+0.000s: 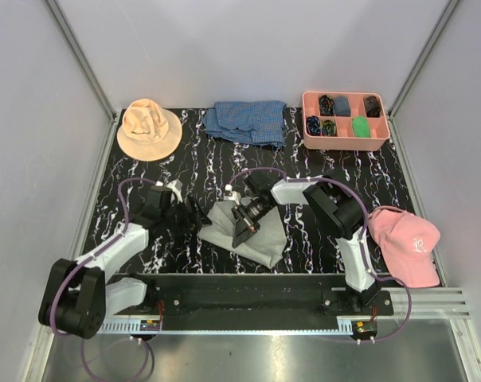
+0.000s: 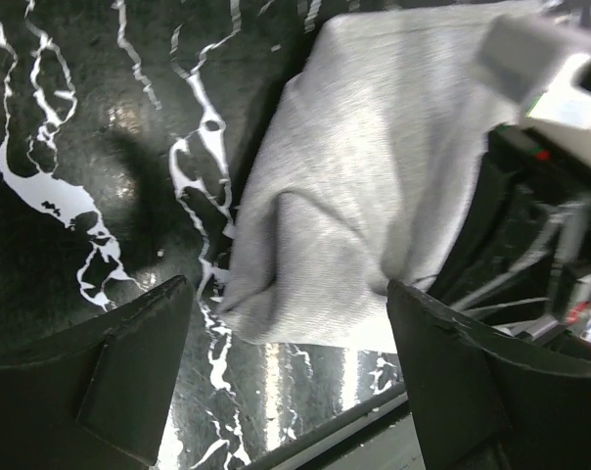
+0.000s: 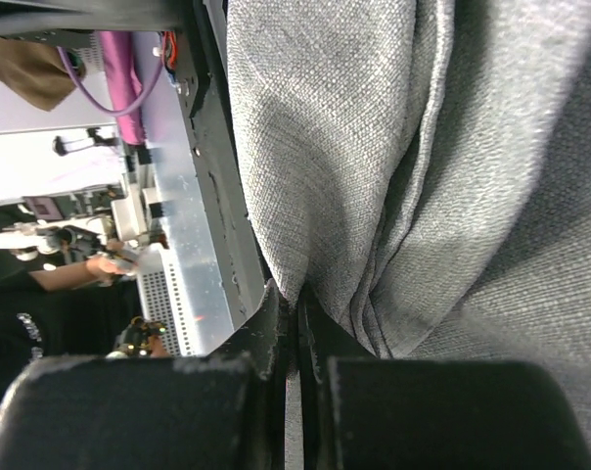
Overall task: Fold the napkin, place the utensils inside, and roll it up
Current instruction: Roll the napkin with the utensil
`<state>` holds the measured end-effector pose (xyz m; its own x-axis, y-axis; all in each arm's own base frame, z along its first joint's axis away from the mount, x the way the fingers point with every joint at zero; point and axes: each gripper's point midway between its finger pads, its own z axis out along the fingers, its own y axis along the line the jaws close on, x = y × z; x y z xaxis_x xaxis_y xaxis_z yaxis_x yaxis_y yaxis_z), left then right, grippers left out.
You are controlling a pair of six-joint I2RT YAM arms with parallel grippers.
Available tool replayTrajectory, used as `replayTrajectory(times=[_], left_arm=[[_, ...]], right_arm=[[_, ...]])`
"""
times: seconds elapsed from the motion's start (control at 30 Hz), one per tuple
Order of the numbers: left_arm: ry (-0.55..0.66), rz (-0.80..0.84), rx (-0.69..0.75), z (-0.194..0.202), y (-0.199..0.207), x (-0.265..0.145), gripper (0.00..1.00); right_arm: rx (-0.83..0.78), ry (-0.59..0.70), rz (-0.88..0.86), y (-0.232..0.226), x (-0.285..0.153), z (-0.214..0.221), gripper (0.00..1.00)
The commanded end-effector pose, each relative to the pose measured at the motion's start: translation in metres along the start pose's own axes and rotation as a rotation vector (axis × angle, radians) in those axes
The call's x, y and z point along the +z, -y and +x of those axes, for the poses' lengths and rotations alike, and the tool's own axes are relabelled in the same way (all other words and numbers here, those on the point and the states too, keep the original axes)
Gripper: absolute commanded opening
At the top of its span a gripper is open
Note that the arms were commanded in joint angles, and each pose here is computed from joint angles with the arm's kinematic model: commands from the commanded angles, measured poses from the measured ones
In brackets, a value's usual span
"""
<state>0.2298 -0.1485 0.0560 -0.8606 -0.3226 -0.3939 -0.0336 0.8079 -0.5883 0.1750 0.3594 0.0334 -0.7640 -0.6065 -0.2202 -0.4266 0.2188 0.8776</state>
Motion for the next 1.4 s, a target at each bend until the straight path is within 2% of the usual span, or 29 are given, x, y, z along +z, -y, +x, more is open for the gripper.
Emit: replayTrajectory(times=[0.0, 0.33, 0.47, 0.57, 0.63, 0.67, 0.73, 0.77, 0.87, 0.9, 0.97, 1.0, 1.1, 1.13, 1.2, 1.23, 1.37], left_arm=[[0.004, -0.022, -0.018, -0.004, -0.003, 0.011, 0.81], [-0.053, -0.028, -0.028, -0.008, 0.0, 0.031, 0.73], [-0.075, -0.027, -0.037, -0.004, 0.0, 0.036, 0.66], [-0.097, -0.014, -0.045, 0.002, 0.002, 0.041, 0.5], [-0.115, -0.012, -0.049, 0.008, 0.002, 0.044, 0.44], [-0.116, -0.01, -0.047, 0.008, 0.003, 0.045, 0.36], [-0.119, -0.018, -0.051, 0.009, 0.003, 0.046, 0.26], [-0.12, -0.024, -0.056, 0.008, 0.002, 0.046, 0.16], [-0.136, -0.033, -0.069, 0.011, 0.001, 0.049, 0.05], [-0.141, -0.035, -0.071, 0.012, 0.0, 0.049, 0.0], [-0.17, -0.041, -0.079, 0.016, -0.001, 0.051, 0.0], [-0.174, -0.039, -0.075, 0.015, 0.001, 0.051, 0.0], [-0.198, -0.053, -0.074, 0.016, 0.001, 0.053, 0.0], [-0.212, -0.063, -0.078, 0.018, -0.001, 0.053, 0.0], [-0.223, -0.066, -0.079, 0.019, -0.001, 0.053, 0.0], [-0.229, -0.069, -0.082, 0.019, -0.001, 0.054, 0.0], [-0.243, -0.072, -0.088, 0.02, -0.001, 0.056, 0.0]], right_arm=[[0.013, 0.011, -0.079, -0.009, -0.006, -0.01, 0.0], [0.047, 0.005, -0.114, -0.003, -0.006, -0.005, 0.0], [0.045, 0.008, -0.12, -0.003, -0.008, -0.006, 0.0], [0.043, 0.01, -0.116, -0.003, -0.008, -0.006, 0.0], [0.038, 0.012, -0.115, -0.004, -0.009, -0.007, 0.0], [0.038, 0.012, -0.115, -0.004, -0.009, -0.007, 0.0], [0.034, 0.014, -0.107, -0.004, -0.009, -0.008, 0.0], [0.034, 0.014, -0.106, -0.004, -0.009, -0.008, 0.0], [0.026, 0.021, -0.08, -0.004, -0.011, -0.01, 0.0], [0.023, 0.026, -0.071, -0.005, -0.012, -0.013, 0.04], [0.004, 0.049, -0.02, -0.011, -0.018, -0.02, 0.08], [-0.01, 0.063, 0.002, -0.015, -0.022, -0.025, 0.16], [-0.08, 0.133, 0.107, -0.031, -0.039, -0.042, 0.3], [-0.119, 0.174, 0.172, -0.038, -0.049, -0.05, 0.42], [-0.149, 0.217, 0.242, -0.043, -0.058, -0.055, 0.53], [-0.196, 0.27, 0.326, -0.047, -0.07, -0.064, 0.62], [-0.294, 0.32, 0.551, -0.033, -0.069, -0.056, 0.71]])
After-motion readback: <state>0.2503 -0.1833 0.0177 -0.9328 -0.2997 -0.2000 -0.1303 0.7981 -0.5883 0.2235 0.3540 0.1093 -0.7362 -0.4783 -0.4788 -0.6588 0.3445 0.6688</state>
